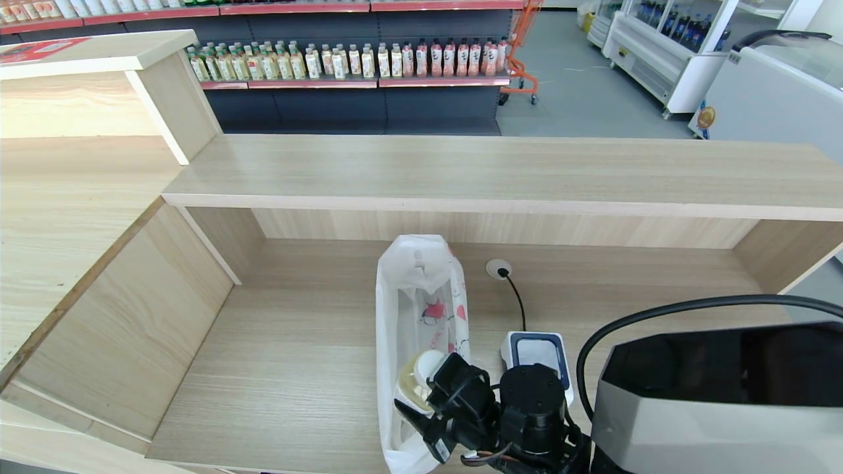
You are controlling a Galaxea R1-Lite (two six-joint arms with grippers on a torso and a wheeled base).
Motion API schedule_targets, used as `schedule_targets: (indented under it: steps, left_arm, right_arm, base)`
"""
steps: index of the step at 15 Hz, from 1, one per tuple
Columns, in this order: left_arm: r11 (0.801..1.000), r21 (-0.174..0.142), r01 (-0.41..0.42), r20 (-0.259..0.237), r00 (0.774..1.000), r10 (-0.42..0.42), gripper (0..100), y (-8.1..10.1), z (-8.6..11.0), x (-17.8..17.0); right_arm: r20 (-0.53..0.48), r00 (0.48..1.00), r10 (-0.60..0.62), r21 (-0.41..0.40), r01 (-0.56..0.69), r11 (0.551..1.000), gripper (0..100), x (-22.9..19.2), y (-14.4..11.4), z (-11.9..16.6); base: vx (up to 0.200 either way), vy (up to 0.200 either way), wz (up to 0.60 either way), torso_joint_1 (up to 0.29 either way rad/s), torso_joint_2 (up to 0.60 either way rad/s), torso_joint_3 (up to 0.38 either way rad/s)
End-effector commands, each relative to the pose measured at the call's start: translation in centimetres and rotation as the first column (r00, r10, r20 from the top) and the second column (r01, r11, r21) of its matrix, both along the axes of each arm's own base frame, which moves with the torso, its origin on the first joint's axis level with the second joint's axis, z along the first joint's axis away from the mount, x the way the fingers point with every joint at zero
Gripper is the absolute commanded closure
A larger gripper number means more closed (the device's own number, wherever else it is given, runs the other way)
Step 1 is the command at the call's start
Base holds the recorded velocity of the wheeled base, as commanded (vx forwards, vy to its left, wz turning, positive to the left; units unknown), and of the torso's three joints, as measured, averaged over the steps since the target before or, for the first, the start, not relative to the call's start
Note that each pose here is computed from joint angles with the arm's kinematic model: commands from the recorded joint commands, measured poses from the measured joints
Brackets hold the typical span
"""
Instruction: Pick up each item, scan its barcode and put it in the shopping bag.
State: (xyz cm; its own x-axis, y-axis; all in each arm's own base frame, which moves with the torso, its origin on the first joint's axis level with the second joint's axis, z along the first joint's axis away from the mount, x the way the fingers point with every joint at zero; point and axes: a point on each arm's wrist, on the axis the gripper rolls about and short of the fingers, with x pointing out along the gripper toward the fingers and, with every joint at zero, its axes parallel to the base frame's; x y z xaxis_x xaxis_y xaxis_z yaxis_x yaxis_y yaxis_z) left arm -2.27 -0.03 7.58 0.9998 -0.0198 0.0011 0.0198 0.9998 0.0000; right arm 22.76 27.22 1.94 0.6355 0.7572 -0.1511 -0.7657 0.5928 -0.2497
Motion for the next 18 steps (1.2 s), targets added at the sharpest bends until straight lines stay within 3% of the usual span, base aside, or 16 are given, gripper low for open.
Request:
schedule_targets:
  steps: [1, 16, 17, 18]
  left_arm:
    - [1.000, 0.000, 0.000, 0.000, 1.000, 0.000, 0, 0.00, 0.00, 0.00]
    - [1.000, 0.000, 0.000, 0.000, 1.000, 0.000, 0, 0.00, 0.00, 0.00]
    - [1.000, 0.000, 0.000, 0.000, 1.000, 0.000, 0, 0.00, 0.00, 0.00]
    - [1.000, 0.000, 0.000, 0.000, 1.000, 0.000, 0, 0.00, 0.00, 0.00]
  right_arm:
    - [-0.007, 1.000, 0.004, -0.011, -0.004, 1.000, 100, -0.30, 0.04, -0.29]
    - [-0.030, 1.000, 0.001, -0.051, -0.003, 0.999, 100, -0.85, -0.64, -1.01]
    - [-0.030, 1.000, 0.001, -0.051, -0.003, 0.999, 0, -0.87, -0.66, -0.98]
    - [-0.028, 1.000, 0.001, -0.049, -0.003, 0.999, 0, -0.88, -0.67, -0.87]
  base:
    - [0.000, 0.000, 0.00, 0.000, 0.00, 0.000]
    - [0.000, 0.000, 0.00, 0.000, 0.00, 0.000]
    - [0.000, 0.000, 0.00, 0.000, 0.00, 0.000]
    - [0.000, 0.000, 0.00, 0.000, 0.00, 0.000]
